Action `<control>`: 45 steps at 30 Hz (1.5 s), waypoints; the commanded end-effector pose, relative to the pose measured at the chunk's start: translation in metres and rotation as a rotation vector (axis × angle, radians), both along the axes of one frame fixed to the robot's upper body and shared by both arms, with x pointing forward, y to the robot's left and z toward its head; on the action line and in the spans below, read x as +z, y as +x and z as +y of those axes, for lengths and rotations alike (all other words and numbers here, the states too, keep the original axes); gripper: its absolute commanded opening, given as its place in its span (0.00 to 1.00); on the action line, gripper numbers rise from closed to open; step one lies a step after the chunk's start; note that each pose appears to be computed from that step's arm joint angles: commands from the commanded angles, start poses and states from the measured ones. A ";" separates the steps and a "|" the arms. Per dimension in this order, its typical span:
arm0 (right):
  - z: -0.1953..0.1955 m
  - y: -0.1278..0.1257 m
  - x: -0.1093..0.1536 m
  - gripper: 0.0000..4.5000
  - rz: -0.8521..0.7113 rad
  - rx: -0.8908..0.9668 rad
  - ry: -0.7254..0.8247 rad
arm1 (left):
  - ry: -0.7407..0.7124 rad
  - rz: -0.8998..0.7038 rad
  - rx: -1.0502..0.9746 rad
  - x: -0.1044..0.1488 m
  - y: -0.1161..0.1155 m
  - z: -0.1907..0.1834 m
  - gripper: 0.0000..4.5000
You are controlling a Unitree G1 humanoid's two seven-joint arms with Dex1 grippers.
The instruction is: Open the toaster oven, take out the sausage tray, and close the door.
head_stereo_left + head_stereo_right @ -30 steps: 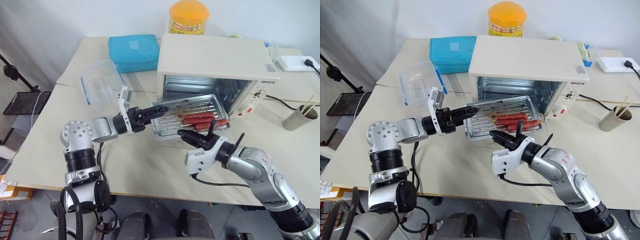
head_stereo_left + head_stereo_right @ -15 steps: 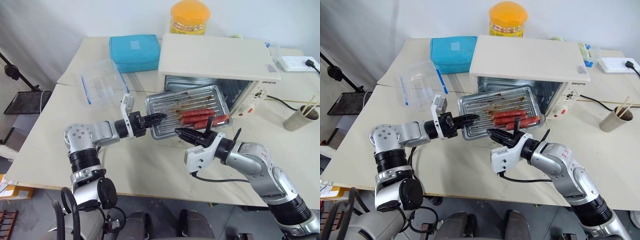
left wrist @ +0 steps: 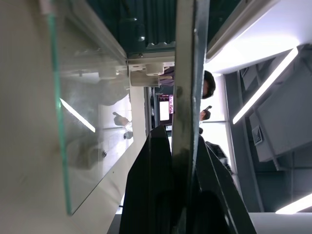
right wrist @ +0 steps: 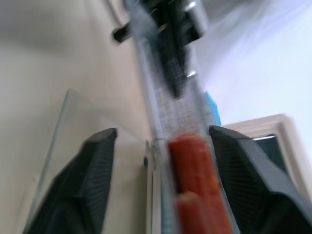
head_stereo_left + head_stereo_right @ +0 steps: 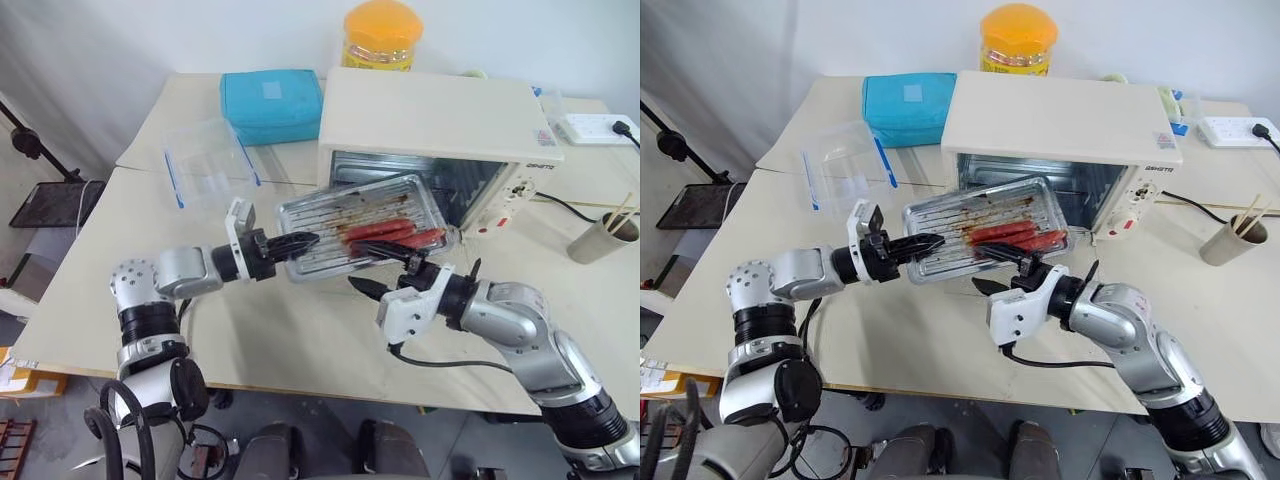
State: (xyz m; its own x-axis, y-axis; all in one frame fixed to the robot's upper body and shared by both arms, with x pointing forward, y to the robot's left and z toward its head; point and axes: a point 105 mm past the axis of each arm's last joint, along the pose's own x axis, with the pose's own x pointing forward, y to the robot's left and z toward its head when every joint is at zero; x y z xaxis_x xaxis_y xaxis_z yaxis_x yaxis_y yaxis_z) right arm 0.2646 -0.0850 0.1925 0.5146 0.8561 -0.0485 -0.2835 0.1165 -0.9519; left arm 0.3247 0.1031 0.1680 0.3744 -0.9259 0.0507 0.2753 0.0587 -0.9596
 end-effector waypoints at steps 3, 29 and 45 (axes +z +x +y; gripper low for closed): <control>-0.023 -0.027 0.014 0.69 0.018 0.067 0.039 | -0.048 -0.002 0.088 0.003 -0.012 0.020 0.00; -0.202 0.028 -0.071 0.01 0.642 -0.432 0.291 | -0.130 -0.088 0.603 -0.023 -0.084 0.098 0.00; -0.162 0.043 -0.053 0.01 0.901 -0.212 0.545 | -0.259 -0.064 1.001 -0.004 -0.089 0.120 0.00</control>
